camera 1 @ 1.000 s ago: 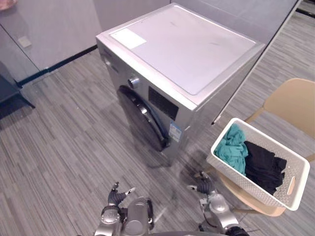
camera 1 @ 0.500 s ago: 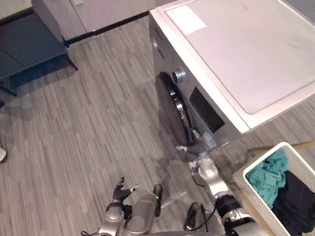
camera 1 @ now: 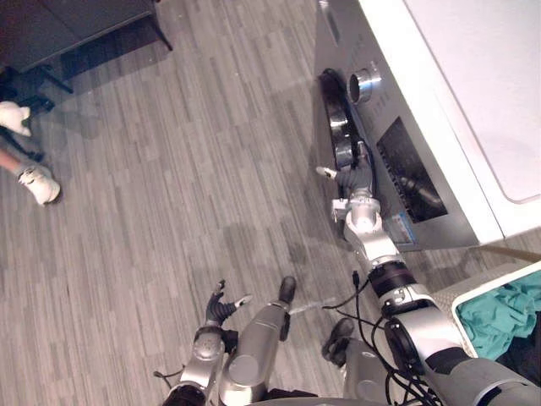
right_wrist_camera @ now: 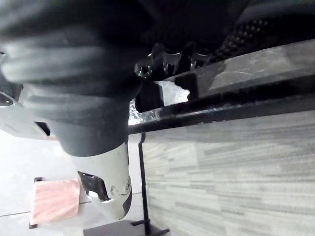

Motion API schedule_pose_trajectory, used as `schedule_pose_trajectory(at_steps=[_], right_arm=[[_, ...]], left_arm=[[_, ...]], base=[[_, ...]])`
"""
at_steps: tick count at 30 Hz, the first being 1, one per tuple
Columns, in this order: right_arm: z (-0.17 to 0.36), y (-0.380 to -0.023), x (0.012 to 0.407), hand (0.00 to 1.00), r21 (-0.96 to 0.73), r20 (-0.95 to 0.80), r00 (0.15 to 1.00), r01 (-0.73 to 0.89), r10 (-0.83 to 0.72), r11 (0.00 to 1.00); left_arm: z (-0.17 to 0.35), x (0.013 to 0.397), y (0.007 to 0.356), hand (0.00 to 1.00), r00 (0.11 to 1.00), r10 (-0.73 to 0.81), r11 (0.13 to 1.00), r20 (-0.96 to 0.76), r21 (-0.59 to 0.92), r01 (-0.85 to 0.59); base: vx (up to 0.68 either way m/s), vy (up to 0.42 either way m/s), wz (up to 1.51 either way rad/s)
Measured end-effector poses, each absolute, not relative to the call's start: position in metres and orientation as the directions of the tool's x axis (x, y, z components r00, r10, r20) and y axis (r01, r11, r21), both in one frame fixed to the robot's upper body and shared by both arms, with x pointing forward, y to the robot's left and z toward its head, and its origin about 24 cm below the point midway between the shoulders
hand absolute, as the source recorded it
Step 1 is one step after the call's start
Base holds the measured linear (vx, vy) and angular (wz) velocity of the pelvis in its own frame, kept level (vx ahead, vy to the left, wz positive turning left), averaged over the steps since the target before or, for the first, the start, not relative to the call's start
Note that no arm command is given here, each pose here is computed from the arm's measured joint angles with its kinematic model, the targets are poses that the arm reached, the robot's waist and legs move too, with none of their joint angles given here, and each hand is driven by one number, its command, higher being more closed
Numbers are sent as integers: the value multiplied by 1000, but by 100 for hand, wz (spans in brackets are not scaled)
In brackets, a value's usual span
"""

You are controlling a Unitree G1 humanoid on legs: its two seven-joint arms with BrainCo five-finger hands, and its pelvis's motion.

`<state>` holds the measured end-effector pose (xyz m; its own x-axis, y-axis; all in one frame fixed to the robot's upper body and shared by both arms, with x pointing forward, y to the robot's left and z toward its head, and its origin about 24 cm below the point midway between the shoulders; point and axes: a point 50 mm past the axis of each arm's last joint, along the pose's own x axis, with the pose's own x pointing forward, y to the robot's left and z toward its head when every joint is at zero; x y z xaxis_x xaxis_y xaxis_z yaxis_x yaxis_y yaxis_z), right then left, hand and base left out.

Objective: Pick up the laundry basket with both hands and put the clothes into the washing machine.

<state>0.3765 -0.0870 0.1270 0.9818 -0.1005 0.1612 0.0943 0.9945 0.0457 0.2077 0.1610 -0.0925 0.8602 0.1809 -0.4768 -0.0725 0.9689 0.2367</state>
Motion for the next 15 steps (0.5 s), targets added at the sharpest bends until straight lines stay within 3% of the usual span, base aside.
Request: schedule_pose_trajectory(at_steps=[6,9,10,12,15], right_arm=[[165,-47,379,0,185,232,972,-18,-26,982],[216,14,359,0,134,414,886,-289,211,948],[238,31,345,0,79,506,812,-380,291,921],[262,43,327,0,39,612,712,-462,344,886],[269,43,322,0,46,642,689,-472,336,880]], left_arm=[[-84,216,148,0,891,123,971,-438,236,-18],[-76,223,145,0,910,109,974,-401,228,-16],[-71,226,143,0,920,104,975,-378,221,-19],[-67,228,142,0,927,101,977,-361,214,-24],[-65,231,138,0,930,99,980,-354,199,-29]], base=[[-115,-123,69],[-60,-148,74],[-18,-149,71],[2,-112,61],[4,-54,-13]])
